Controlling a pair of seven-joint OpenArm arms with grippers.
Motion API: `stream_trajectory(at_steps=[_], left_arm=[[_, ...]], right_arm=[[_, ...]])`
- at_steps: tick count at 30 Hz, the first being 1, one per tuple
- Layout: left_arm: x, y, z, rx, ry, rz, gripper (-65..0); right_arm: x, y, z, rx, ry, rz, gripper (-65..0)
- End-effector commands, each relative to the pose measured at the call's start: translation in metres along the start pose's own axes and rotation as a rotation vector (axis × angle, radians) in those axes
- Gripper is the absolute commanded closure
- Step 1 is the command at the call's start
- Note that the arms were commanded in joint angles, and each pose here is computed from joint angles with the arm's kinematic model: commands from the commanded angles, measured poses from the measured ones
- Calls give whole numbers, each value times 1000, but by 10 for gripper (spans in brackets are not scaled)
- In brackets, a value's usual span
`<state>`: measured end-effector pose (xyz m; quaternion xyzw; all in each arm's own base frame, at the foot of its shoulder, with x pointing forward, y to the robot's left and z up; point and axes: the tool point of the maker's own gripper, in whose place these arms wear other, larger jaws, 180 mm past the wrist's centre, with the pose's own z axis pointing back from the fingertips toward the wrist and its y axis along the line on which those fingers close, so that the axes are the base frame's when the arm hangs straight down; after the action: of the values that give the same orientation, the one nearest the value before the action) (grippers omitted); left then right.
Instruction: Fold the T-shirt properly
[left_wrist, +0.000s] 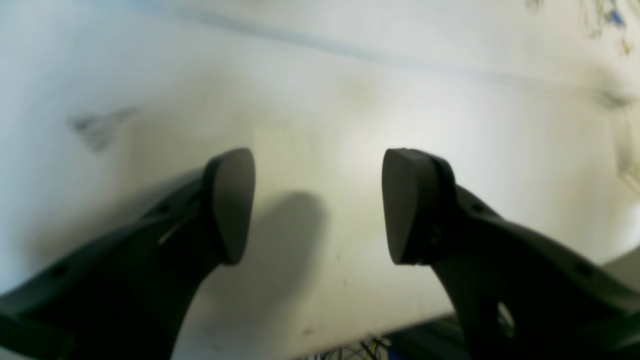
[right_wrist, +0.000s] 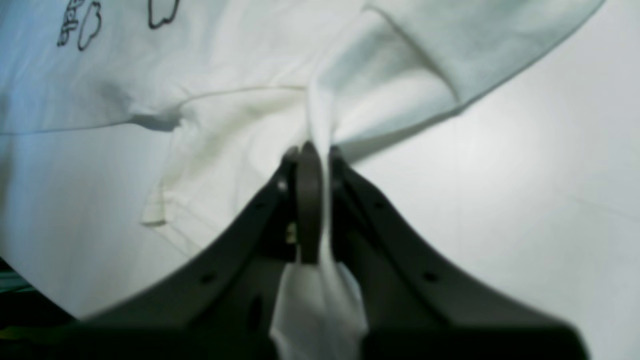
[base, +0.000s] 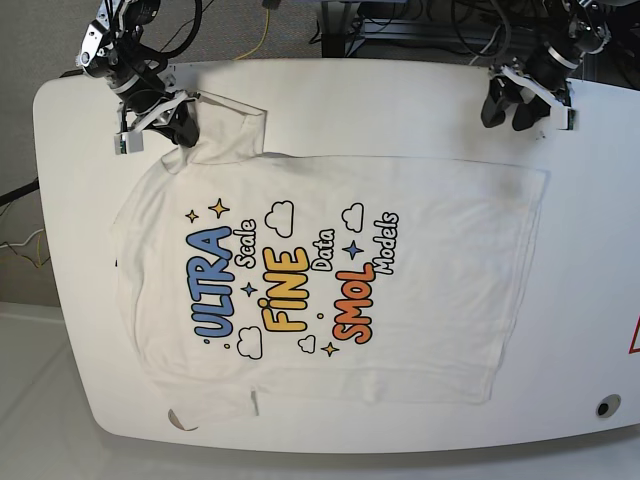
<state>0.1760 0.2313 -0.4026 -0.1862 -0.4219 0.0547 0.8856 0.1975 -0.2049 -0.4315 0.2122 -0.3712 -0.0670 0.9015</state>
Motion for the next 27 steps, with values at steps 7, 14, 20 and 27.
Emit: stream_trajectory(at_steps=[7,14,20,27], left_arm=[[5,46,-18,10,61,111,-360],[5,62,-15,22,49,181,-357],[12,60,-14,9,34,174,-353],[25,45,-18,-15,5,119,-345]], right_arm=[[-14,-11,6,-43,58,-2,-12],[-12,-11,6,-41,52,-4,0],[-10,-10,5,-35,48,-3,0],[-10,-11,6,-38,43,-5,0]])
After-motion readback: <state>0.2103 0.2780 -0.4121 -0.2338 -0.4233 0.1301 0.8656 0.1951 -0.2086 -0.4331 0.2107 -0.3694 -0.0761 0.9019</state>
